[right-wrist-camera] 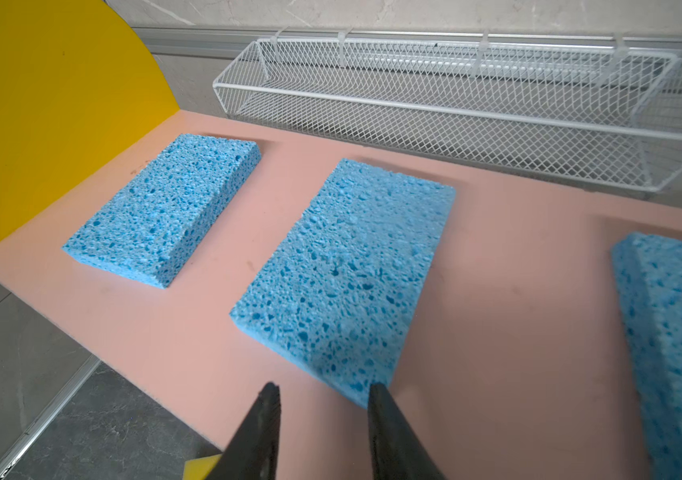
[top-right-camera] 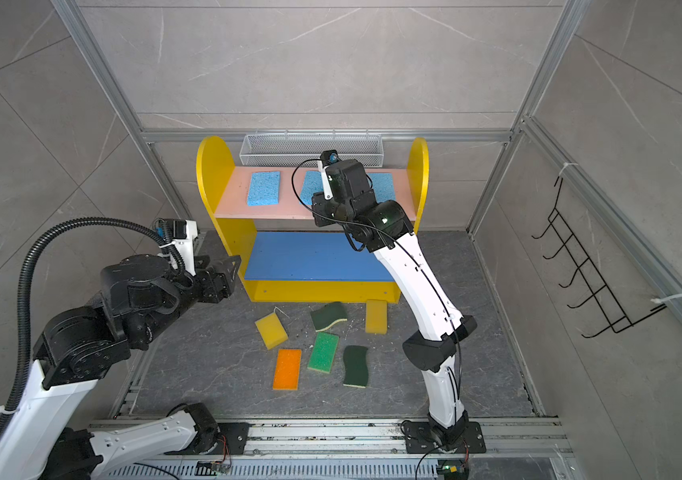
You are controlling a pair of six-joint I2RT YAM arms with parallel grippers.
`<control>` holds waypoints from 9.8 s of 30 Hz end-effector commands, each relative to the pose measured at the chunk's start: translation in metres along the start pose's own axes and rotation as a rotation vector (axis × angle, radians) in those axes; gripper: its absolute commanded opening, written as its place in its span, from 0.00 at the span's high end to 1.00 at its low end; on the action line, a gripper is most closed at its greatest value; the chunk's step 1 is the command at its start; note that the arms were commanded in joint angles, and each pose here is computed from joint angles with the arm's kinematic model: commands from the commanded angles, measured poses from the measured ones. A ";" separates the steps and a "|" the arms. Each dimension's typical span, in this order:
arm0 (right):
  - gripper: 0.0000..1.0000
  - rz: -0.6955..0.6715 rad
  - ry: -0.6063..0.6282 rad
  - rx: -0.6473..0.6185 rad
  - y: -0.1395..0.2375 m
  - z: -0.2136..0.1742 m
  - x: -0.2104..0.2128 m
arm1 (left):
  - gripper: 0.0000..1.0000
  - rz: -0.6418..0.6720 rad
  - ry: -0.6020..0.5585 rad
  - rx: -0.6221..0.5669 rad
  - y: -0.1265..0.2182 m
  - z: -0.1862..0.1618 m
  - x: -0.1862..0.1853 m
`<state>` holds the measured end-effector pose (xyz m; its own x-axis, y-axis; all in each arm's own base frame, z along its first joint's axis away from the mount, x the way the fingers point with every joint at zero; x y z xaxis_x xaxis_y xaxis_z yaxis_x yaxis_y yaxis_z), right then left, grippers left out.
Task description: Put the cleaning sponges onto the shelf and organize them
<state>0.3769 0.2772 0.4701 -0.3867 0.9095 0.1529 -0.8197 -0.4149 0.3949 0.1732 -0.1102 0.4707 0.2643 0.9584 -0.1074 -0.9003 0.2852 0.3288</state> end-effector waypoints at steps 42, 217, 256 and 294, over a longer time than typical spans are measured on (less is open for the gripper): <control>0.62 -0.094 0.073 0.050 0.003 -0.012 -0.013 | 0.28 -0.008 0.041 -0.052 0.008 0.004 0.004; 0.01 -0.092 -0.314 0.427 0.144 -0.264 -0.101 | 0.17 0.259 0.166 0.622 -0.083 -0.249 0.018; 0.01 -0.316 -0.447 0.481 0.124 -0.369 -0.137 | 0.07 0.316 0.223 0.648 -0.186 -0.315 -0.003; 0.01 -0.306 -0.450 0.511 0.113 -0.374 -0.134 | 0.06 0.422 0.329 0.723 -0.193 -0.338 0.022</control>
<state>0.1804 0.0987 0.1562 0.1273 0.9532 0.2742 -0.5207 -0.1711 0.8364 0.2343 -0.1496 0.0874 -0.2172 0.9745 -0.0564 -0.4231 -0.0420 0.9051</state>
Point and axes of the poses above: each gripper's point midway between its finger pads, its own y axis back along the fingers, its own x axis along the line the jaws close on, z = x × y, the point moved 6 cm from there along y, back along the fingers, and after that the axes turned 5 degrees about -y, right-handed, at the moved point
